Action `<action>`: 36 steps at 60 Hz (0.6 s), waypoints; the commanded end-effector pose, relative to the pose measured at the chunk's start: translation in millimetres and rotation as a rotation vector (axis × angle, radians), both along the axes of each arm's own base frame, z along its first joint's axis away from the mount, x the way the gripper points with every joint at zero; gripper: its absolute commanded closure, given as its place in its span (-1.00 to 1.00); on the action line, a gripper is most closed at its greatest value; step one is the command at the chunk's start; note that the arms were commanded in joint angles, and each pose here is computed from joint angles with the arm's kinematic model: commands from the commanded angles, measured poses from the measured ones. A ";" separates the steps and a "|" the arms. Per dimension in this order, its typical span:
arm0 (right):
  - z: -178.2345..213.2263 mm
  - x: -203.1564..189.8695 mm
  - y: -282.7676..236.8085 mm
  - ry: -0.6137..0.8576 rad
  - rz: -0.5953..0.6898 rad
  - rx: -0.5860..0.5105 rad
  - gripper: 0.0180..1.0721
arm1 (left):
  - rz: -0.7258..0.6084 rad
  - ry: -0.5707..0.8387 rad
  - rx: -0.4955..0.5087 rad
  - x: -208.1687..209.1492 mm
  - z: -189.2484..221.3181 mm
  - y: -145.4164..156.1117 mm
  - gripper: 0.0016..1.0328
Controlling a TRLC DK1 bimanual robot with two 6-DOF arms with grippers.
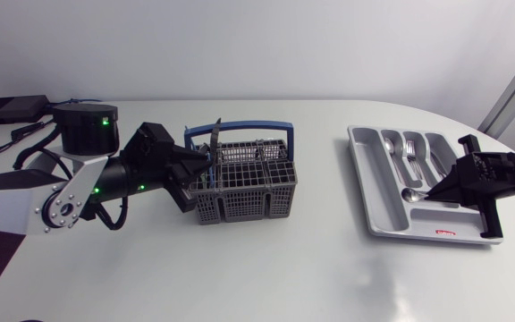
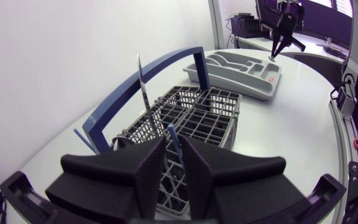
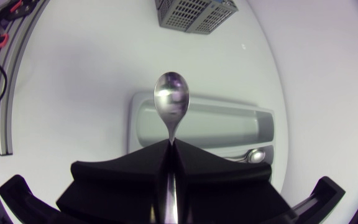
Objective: Unload the cutlery basket into the drawer organizer.
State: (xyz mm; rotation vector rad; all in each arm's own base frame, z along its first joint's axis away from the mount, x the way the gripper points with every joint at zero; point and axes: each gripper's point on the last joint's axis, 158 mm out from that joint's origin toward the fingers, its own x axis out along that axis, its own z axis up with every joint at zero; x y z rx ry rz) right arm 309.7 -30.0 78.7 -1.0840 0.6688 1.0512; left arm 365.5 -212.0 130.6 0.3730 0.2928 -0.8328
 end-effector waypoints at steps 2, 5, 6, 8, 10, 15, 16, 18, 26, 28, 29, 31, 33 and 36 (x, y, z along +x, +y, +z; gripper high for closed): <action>-15.7 0.3 -24.1 0.021 0.056 -0.055 0.89 | 0.005 0.041 -0.009 -4.5 -13.6 0.7 0.75; -23.8 2.0 -36.2 0.033 0.052 -0.071 0.89 | 0.005 0.043 -0.009 -4.5 -14.2 0.7 0.78; -27.5 4.3 -42.8 0.035 0.045 -0.078 0.89 | 0.006 0.044 -0.009 -3.9 -14.4 0.5 0.78; -32.1 6.2 -49.3 0.040 0.040 -0.084 0.89 | 0.008 0.045 -0.014 -3.6 -14.4 0.4 0.78; -37.8 7.3 -57.3 0.048 0.034 -0.095 0.89 | 0.010 0.044 -0.017 -3.1 -13.4 0.3 0.78; -46.9 11.4 -69.6 0.058 0.023 -0.109 0.89 | 0.007 0.046 -0.021 -3.6 -12.7 -1.2 0.79; -48.3 12.3 -71.6 0.056 0.022 -0.112 0.89 | 0.008 0.044 -0.021 -3.1 -12.1 -1.1 0.81; -52.2 13.3 -75.5 0.060 0.019 -0.120 0.89 | 0.009 0.048 -0.021 -3.0 -13.3 -1.1 0.81; -67.4 15.6 -85.4 0.074 0.012 -0.141 0.89 | 0.009 0.054 -0.031 -2.1 -14.4 -1.5 0.86; -72.1 15.9 -87.2 0.079 0.009 -0.146 0.89 | 0.007 0.054 -0.031 -2.7 -15.0 -1.6 0.86; -74.0 16.2 -88.6 0.081 0.007 -0.148 0.89 | 0.007 0.054 -0.031 -2.7 -15.0 -1.6 0.87; -78.9 15.3 -90.3 0.091 0.005 -0.151 0.89 | 0.006 0.055 -0.032 -3.3 -15.6 -1.6 0.89; -83.0 14.8 -91.2 0.097 0.002 -0.151 0.89 | 0.006 0.052 -0.033 -3.2 -15.2 -1.7 0.89; -89.1 15.3 -94.4 0.099 -0.001 -0.166 0.89 | 0.002 0.053 -0.035 -4.2 -15.7 -2.2 0.93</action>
